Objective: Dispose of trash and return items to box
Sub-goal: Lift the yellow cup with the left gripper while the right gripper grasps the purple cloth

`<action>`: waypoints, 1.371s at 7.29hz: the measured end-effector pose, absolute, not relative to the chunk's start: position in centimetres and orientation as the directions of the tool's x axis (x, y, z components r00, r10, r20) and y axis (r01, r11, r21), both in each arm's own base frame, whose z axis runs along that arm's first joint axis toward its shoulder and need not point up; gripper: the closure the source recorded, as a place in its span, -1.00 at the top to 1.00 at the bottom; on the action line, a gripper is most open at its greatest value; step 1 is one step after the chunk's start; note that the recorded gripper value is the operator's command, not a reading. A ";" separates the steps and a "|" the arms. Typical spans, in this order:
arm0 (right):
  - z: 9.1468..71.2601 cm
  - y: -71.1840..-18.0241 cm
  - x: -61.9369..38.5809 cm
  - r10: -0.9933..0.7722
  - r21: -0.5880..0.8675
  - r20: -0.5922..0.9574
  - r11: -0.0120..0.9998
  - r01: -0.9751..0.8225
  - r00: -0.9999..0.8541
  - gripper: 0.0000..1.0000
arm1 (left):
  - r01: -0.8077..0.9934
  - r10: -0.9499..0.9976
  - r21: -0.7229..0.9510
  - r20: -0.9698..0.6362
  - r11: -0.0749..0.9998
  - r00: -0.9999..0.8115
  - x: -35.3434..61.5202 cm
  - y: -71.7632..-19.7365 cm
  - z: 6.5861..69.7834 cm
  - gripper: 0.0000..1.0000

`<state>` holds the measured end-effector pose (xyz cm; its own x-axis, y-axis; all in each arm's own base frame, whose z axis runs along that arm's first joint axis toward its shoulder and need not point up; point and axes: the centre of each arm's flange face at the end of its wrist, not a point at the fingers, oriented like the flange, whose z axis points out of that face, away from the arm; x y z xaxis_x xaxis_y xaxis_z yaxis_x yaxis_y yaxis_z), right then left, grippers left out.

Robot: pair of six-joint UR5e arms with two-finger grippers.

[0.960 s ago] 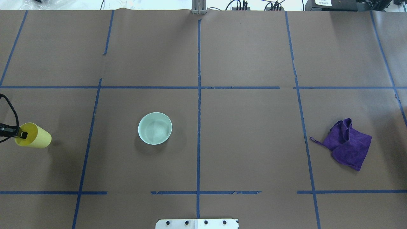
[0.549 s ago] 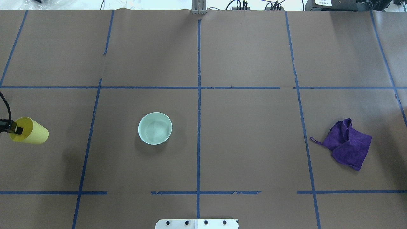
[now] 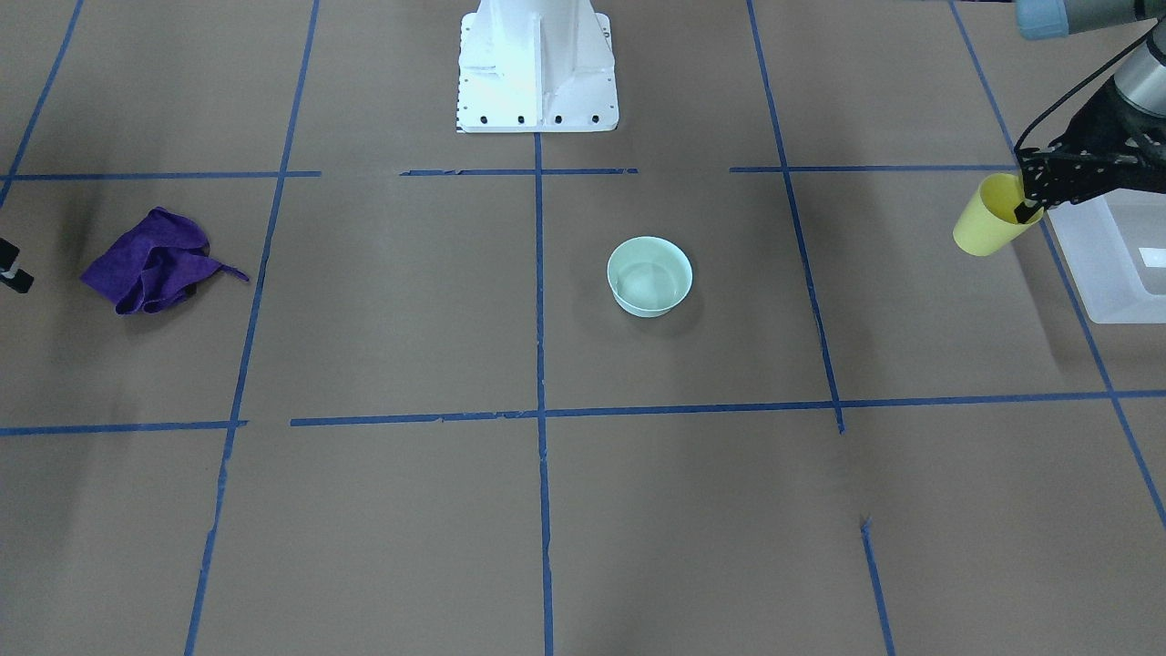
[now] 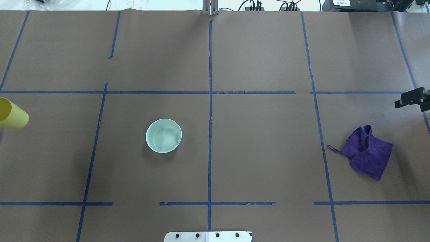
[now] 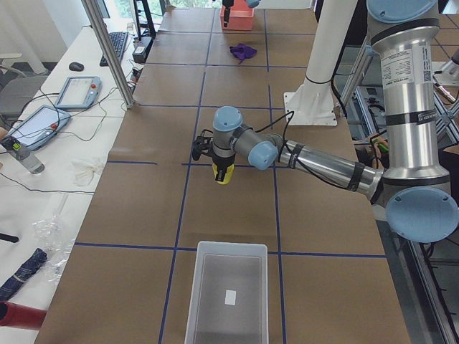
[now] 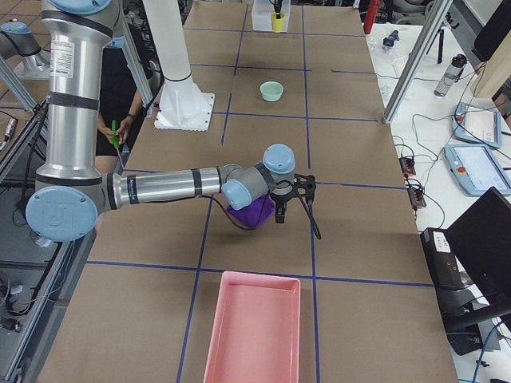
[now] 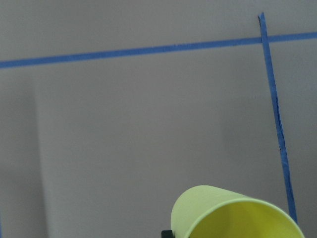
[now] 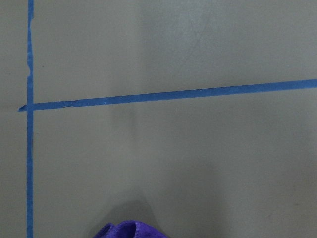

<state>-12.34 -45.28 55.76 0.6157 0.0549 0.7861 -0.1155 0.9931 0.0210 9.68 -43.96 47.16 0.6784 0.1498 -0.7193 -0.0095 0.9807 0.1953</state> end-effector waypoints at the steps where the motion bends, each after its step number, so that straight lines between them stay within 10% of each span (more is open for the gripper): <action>1: 55.6 -44.6 -15.2 0.038 0.028 0.773 0.995 -0.094 0.634 1.00 | -0.012 0.162 0.215 -0.696 0.976 0.700 7.6 -46.0 45.5 -1.00; 8: 56.2 -39.3 -25.5 -0.053 0.020 0.720 0.998 0.055 0.692 0.87 | -0.048 0.199 0.266 -0.579 0.963 0.790 -3.8 -51.8 45.8 -1.00; 10: 57.1 -38.2 -26.1 -0.062 0.013 0.705 0.997 0.075 0.707 -0.82 | -0.083 0.224 0.265 -0.564 0.961 0.794 -5.4 -53.0 48.1 -1.00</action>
<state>-26.09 -38.25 57.13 0.7069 -0.0620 0.7046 0.0748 0.9971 0.0127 -5.41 -52.99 48.08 0.7944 0.2243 -0.5644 -0.0826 0.9606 0.2654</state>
